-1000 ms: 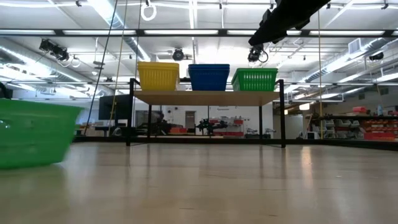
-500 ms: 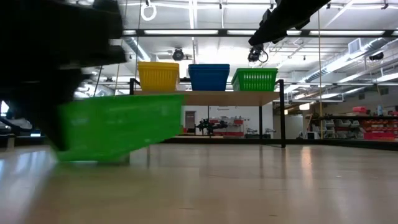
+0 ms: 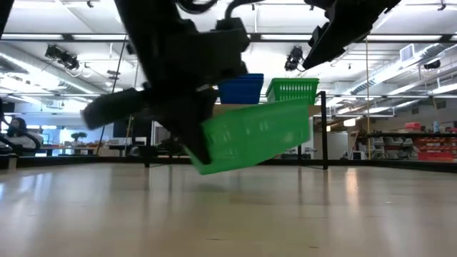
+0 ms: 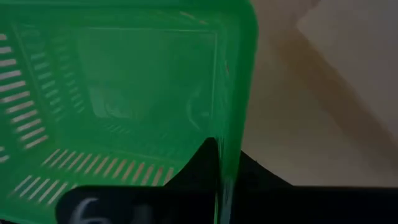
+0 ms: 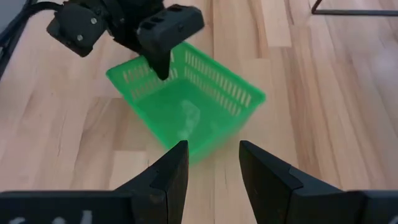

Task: Stack baskets on shelf by color
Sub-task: Stack the green basket on the other green baskets on the shelf

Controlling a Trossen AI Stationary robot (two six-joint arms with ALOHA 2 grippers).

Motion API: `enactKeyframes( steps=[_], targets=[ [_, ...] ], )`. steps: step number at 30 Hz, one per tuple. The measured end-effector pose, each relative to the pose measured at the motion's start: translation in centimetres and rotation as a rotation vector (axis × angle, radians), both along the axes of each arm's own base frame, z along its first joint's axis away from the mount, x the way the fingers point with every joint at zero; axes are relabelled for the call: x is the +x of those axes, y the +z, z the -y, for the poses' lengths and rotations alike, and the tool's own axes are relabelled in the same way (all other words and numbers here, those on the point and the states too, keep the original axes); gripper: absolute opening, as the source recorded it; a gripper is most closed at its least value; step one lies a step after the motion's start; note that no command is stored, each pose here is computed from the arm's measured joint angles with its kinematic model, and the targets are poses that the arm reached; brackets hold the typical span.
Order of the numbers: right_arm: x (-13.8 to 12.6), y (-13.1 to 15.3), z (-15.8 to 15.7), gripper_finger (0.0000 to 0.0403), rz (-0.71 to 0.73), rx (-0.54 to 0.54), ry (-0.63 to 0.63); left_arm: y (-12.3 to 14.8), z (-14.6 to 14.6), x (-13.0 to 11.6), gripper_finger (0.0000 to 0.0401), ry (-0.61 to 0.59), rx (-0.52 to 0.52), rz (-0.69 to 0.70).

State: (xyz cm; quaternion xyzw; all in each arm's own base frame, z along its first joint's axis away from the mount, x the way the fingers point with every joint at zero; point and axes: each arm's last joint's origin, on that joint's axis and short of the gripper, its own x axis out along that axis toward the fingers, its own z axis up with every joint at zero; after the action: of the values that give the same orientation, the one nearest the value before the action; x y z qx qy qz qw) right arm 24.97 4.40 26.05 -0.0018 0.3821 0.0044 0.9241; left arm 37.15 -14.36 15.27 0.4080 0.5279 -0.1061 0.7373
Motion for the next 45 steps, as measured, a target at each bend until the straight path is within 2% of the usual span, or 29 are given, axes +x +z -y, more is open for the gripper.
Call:
enactKeyframes(
  steps=[3,8,12,17,21,24,30,35,40,45],
  targets=[
    [-0.1,-0.1,0.0,0.0149,-0.017,-0.045,0.061,0.1,-0.5,0.6,0.0006,-0.091,-0.007,-0.006],
    [-0.3,-0.2,-0.8,0.0149,-0.018,-0.185,0.360,0.4,0.1,1.4,0.0004,-0.219,-0.052,0.052],
    [-0.5,-0.2,-1.7,0.0149,-0.003,-0.227,0.499,1.1,1.9,2.0,0.0003,-0.335,-0.076,0.164],
    [-1.3,-0.3,-3.5,0.0149,0.004,-0.139,0.722,2.0,4.2,2.2,0.0004,-0.481,-0.138,0.289],
    [-2.0,-0.1,-5.5,0.0149,0.038,-0.044,0.893,2.6,4.6,2.2,0.0004,-0.524,-0.200,0.322],
    [-2.2,0.1,-6.5,0.0149,0.080,-0.049,0.934,2.9,4.5,2.4,0.0005,-0.528,-0.214,0.339],
    [-1.9,0.6,-7.1,0.0149,0.166,-0.151,0.939,3.0,3.9,2.6,0.0005,-0.576,-0.303,0.323],
    [-1.8,0.5,-7.1,0.0149,0.178,-0.179,0.960,3.0,3.6,2.8,0.0004,-0.580,-0.300,0.323],
    [-0.9,-0.6,-7.9,0.0149,0.177,-0.131,1.017,3.1,3.3,3.1,0.0004,-0.606,-0.309,0.339],
    [0.2,-2.8,-8.7,0.0149,0.099,-0.108,1.057,3.3,3.2,3.2,0.0004,-0.627,-0.302,0.359]
  ],
)
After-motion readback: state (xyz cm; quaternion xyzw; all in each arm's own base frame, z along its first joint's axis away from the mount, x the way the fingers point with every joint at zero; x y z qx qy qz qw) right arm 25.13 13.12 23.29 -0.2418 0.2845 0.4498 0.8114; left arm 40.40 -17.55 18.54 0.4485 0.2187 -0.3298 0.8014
